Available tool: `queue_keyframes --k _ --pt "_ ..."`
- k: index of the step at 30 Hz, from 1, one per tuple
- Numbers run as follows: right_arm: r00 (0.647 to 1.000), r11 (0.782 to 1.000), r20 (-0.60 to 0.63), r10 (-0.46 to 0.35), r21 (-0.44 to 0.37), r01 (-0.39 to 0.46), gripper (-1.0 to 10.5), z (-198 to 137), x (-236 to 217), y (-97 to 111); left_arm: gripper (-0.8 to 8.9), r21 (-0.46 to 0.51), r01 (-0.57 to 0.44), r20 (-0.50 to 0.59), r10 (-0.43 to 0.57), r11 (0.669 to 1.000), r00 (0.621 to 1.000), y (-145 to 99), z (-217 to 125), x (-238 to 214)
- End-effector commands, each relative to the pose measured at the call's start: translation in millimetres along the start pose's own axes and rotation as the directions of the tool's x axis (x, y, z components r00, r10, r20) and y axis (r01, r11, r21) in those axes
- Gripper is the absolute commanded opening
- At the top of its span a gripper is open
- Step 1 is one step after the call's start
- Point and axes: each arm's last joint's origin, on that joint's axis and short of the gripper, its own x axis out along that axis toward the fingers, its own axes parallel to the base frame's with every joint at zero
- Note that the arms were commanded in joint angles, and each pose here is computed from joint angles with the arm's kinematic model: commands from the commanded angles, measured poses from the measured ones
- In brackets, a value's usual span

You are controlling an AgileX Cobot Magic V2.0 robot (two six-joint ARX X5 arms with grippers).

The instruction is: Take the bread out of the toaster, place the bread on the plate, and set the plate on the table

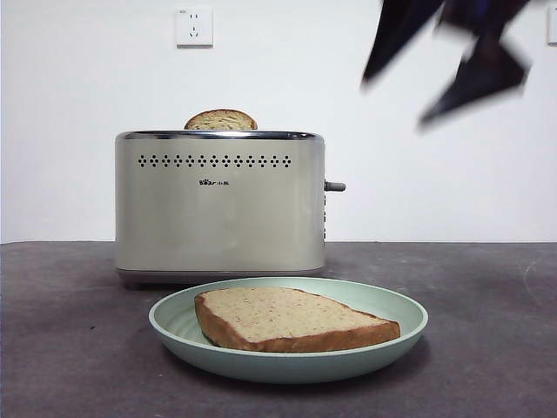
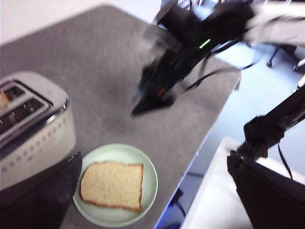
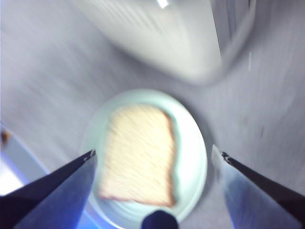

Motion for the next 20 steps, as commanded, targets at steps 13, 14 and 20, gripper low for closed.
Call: queue_keyframes --k 13,14,20 --pt "0.915 0.989 0.399 0.050 -0.145 0.009 -0.1 -44 -135 59 -0.08 0.023 -0.153 -0.159 0.155 0.988 0.975 19 -11 27" --pt "0.913 0.989 0.405 0.052 -0.148 0.009 -0.1 -45 -137 60 -0.08 0.022 -0.153 -0.159 0.155 0.988 0.975 20 -11 30" --pt "0.911 0.989 0.409 0.051 -0.149 0.011 -0.1 -48 -140 61 -0.08 -0.024 -0.163 -0.149 0.158 0.986 0.976 35 -22 61"
